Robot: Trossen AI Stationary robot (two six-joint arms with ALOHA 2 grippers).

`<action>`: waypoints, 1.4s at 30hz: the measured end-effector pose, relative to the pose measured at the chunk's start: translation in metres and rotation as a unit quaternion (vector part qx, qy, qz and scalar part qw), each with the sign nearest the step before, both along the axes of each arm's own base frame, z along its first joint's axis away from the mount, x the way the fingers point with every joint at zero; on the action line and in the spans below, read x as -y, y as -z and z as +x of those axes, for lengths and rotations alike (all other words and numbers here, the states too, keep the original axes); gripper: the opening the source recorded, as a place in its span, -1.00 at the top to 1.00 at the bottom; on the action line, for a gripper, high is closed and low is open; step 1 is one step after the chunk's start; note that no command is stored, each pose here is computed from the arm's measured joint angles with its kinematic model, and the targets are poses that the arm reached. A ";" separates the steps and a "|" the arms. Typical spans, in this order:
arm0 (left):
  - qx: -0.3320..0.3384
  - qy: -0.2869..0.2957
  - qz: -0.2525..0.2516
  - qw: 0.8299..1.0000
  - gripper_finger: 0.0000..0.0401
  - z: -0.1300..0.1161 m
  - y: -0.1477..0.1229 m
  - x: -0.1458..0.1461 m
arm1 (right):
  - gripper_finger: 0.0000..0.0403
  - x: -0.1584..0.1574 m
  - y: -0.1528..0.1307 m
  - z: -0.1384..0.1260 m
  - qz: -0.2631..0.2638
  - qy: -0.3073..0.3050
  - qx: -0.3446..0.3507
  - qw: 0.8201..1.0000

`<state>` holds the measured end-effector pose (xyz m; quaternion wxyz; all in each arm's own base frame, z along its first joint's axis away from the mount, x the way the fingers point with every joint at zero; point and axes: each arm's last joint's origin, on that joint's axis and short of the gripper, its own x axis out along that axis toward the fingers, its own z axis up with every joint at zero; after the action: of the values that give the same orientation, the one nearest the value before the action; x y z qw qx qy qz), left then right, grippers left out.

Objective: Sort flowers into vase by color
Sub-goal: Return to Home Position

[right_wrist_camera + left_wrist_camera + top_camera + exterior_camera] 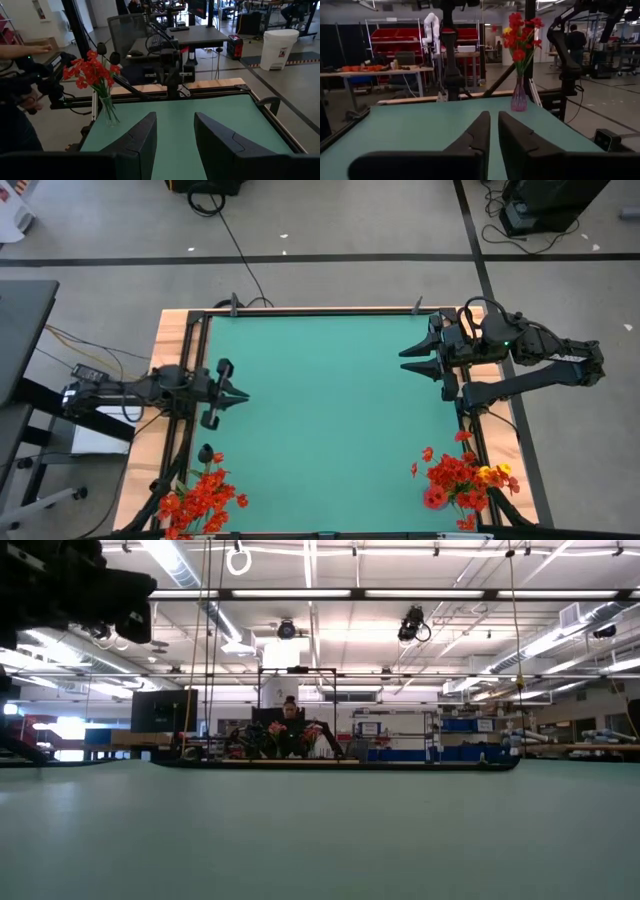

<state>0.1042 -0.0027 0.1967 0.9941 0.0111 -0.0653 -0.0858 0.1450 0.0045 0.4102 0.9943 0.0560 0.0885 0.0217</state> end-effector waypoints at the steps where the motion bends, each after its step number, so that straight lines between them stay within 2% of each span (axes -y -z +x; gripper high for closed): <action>1: -0.001 0.000 -0.003 1.000 0.80 0.000 0.002 0.000 | 0.30 0.000 0.000 0.000 0.000 0.000 0.000 1.000; 8: -0.008 -0.026 -0.012 1.000 0.83 0.002 0.017 -0.002 | 0.30 0.000 0.000 0.000 0.000 0.000 0.000 1.000; 18: -0.018 -0.016 -0.028 0.999 0.83 0.000 0.019 -0.001 | 0.30 0.000 0.000 0.000 0.000 0.000 0.000 1.000; 23: 0.008 -0.013 -0.026 1.000 0.83 -0.008 0.016 -0.001 | 0.30 0.000 0.000 0.000 0.000 0.000 0.000 1.000; 27: -0.012 -0.019 -0.033 0.999 0.83 -0.008 0.020 -0.002 | 0.30 0.000 0.000 0.000 0.000 0.000 0.001 1.000; 33: -0.035 -0.026 -0.015 0.999 0.83 -0.007 0.025 -0.003 | 0.30 0.000 -0.001 0.000 0.000 0.000 0.004 1.000; 39: -0.082 -0.109 -0.024 0.990 0.87 -0.004 0.034 -0.008 | 0.30 0.000 -0.001 0.000 0.000 0.000 0.005 1.000; 42: -0.092 -0.113 -0.016 0.989 0.91 -0.003 0.035 -0.008 | 0.30 0.000 -0.001 0.000 0.000 0.000 0.005 1.000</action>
<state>0.1013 0.0052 0.1615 0.9993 -0.0051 0.0263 0.0278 0.1450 0.0045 0.4112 0.9947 0.0560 0.0840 0.0219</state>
